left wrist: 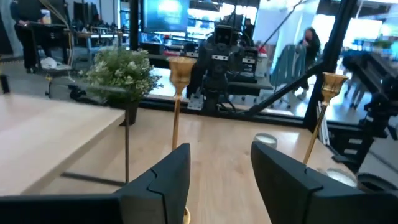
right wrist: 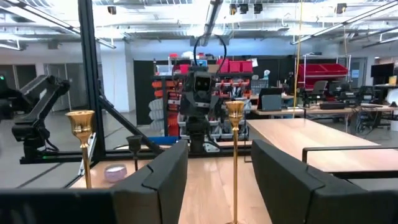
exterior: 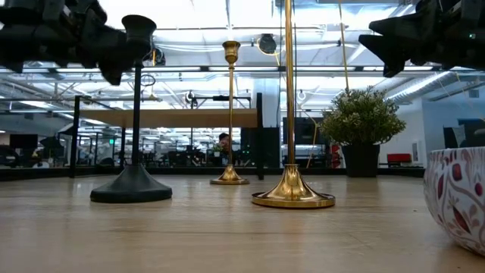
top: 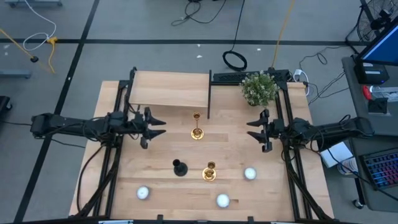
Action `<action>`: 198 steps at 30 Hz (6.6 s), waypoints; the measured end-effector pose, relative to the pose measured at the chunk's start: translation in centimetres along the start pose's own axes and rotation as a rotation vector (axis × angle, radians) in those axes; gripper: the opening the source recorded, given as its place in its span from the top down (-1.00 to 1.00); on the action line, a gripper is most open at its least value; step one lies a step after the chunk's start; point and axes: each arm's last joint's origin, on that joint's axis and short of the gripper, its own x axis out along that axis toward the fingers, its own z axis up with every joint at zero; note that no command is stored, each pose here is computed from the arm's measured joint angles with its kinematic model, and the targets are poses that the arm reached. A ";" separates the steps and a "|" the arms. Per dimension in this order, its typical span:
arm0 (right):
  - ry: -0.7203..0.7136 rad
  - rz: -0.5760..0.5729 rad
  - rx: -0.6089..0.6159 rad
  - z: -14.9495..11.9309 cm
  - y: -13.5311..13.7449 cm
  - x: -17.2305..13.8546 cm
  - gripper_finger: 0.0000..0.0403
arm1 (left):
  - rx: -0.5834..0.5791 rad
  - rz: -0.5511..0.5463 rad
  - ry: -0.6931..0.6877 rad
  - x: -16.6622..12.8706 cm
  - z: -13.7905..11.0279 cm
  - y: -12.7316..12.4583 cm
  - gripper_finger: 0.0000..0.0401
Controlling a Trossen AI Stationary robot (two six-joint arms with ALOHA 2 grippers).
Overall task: Pick & Place candle stick holders
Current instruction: Put the top gold candle holder on the shelf
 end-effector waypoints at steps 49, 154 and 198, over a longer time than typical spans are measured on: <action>0.045 -0.002 -0.007 -0.7 0.0 0.5 0.15 | 0.147 0.195 0.210 15.3 0.5 0.8 0.14; -0.019 -0.108 -0.062 -0.1 -0.3 0.6 0.15 | 0.107 1.242 -0.037 -2.6 12.7 10.4 0.80; -0.019 -0.107 -0.062 -0.1 -0.3 0.6 0.15 | 0.102 1.126 0.036 -4.2 12.4 8.2 0.19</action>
